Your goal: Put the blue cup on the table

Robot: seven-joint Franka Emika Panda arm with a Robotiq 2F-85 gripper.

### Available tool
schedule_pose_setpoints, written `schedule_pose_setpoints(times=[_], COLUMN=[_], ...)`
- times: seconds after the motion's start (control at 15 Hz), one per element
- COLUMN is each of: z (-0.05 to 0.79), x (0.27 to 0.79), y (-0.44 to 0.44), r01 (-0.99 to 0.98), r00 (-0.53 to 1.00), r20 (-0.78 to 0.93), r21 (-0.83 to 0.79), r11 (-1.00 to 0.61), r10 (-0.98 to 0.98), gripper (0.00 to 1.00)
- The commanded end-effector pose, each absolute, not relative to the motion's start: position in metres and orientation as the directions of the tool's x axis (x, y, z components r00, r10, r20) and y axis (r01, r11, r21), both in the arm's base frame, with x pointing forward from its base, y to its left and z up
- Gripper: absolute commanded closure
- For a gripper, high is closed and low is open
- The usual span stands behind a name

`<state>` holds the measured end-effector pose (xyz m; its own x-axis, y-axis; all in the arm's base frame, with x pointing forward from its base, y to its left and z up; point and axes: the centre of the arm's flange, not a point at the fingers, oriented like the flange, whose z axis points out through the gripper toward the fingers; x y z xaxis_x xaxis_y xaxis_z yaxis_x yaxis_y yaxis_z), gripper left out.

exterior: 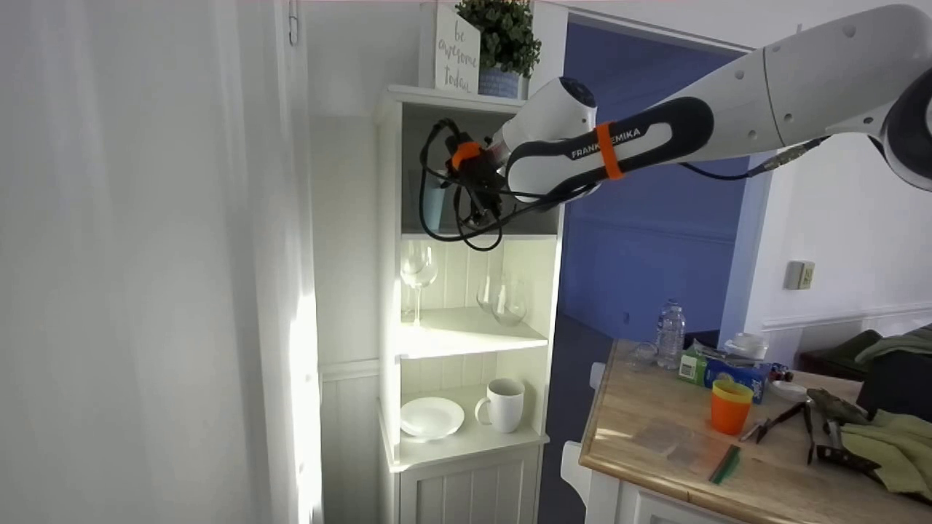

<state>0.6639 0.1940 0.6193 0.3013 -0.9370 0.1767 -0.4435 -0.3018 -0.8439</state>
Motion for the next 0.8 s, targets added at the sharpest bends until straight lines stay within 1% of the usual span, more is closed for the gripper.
schedule_pose_setpoints(times=[0.0, 0.33, 0.73], z=[0.633, 0.652, 0.701], x=[0.657, 0.647, 0.64], y=[0.193, 0.193, 0.19], r01=[-0.534, -0.585, -0.527], r00=[0.285, 0.284, 0.251], r20=[0.179, 0.154, 0.134], r21=[-0.786, -0.754, -0.812], r11=[-0.311, -0.299, -0.251], r10=[-0.942, -0.946, -0.959], gripper=[0.0, 0.0, 0.0])
